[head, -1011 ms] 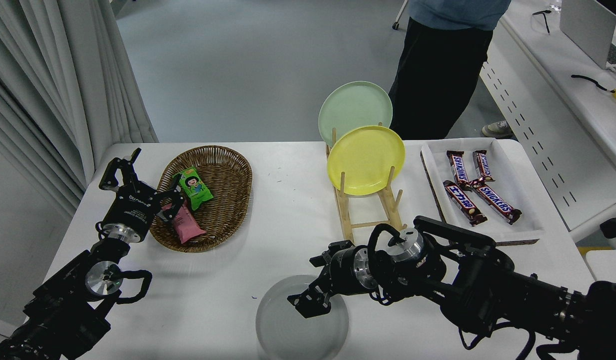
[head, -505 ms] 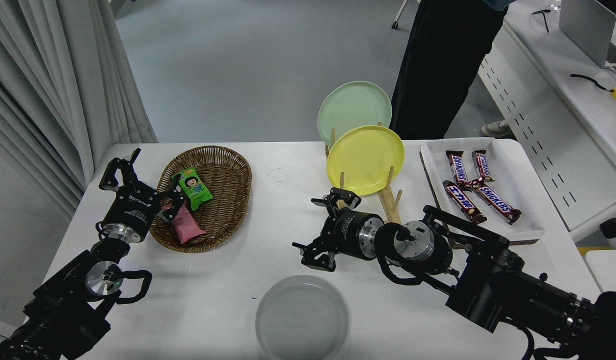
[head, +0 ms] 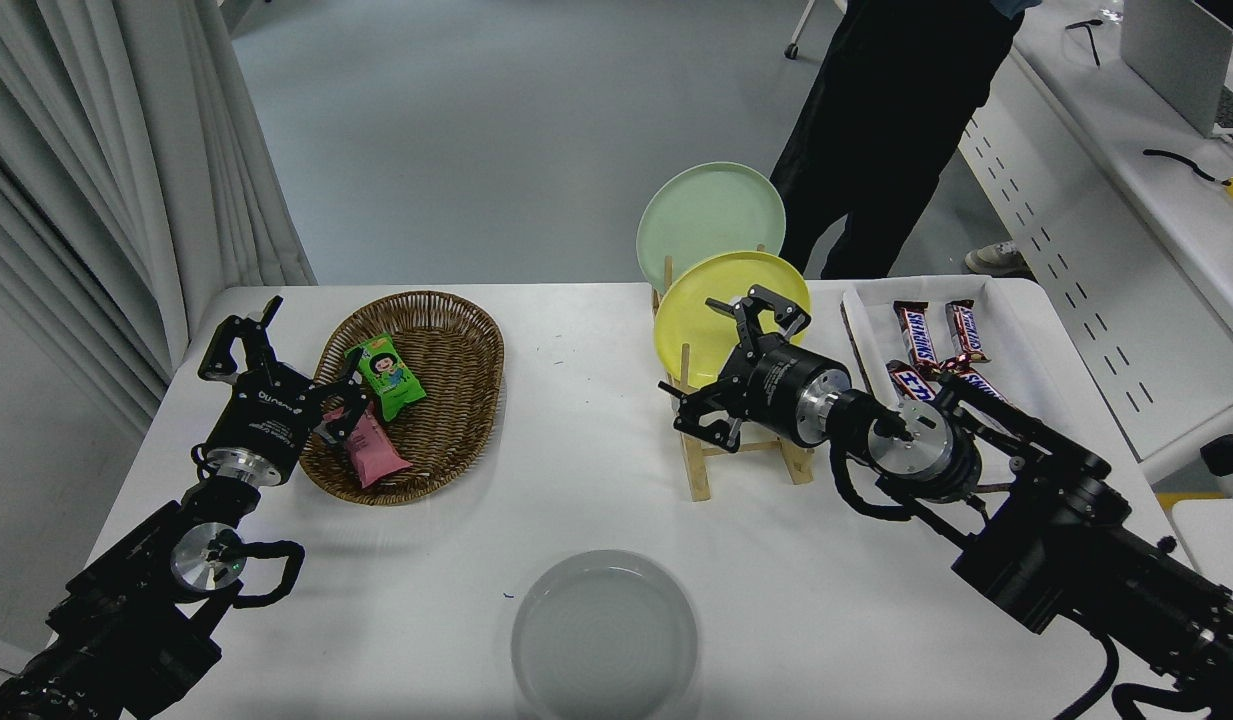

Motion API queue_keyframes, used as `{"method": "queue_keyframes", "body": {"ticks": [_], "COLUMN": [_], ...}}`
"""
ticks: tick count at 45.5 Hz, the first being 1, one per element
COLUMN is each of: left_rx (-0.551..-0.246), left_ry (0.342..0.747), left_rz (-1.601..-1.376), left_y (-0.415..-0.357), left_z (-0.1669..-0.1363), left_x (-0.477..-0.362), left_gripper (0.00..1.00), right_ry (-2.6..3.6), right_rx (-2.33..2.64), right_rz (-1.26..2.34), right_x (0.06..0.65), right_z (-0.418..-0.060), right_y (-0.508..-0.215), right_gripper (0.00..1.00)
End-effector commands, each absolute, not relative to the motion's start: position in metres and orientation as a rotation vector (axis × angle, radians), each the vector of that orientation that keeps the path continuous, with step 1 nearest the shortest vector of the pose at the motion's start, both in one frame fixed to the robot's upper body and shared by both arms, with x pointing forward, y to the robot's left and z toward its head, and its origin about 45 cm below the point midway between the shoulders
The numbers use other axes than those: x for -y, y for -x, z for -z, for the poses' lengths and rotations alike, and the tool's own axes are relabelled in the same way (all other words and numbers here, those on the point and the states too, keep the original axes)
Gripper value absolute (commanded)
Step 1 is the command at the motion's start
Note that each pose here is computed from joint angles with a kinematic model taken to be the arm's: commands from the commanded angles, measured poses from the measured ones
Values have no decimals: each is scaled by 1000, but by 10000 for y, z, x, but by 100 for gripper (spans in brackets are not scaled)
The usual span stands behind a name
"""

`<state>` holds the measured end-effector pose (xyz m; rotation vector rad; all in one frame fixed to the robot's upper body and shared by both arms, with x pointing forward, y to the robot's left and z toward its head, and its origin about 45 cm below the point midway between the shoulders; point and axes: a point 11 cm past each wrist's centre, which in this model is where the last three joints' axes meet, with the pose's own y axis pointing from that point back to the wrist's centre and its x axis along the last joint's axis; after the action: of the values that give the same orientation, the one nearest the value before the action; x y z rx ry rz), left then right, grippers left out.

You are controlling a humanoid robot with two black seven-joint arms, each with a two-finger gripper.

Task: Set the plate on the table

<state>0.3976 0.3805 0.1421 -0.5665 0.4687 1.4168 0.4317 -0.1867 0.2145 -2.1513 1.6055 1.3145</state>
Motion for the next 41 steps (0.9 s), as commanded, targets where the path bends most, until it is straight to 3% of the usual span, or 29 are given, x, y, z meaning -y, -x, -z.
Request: {"method": "queue_keyframes", "body": {"ticks": [1, 14, 20, 28, 41], "left_rx": [-470, -469, -469, -469, -469], "left_ry": [567, 566, 566, 566, 566], "left_rz": [-1416, -1417, -1417, -1417, -1417], "left_y": [-3976, -3976, -3976, -3976, -3976], "left_z": [-1419, -1421, -1421, -1421, -1421], "left_x": [-3798, -3806, -3806, -3806, -3806], "left_gripper": [100, 100, 100, 100, 100], "right_ry": [2037, 1768, 1713, 1686, 1728], "right_rx": [-1601, -1733, -1871, -1930, -1839], "right_rz": [-1153, -1005, -950, -984, -985], "right_x": [2475, 3342, 3776, 3944, 3958], "right_z": [-2327, -2245, -2076, -1831, -1645], "right_y": [-4480, -4506, -4310, -4102, -3999], "right_gripper": [100, 100, 100, 100, 100]}}
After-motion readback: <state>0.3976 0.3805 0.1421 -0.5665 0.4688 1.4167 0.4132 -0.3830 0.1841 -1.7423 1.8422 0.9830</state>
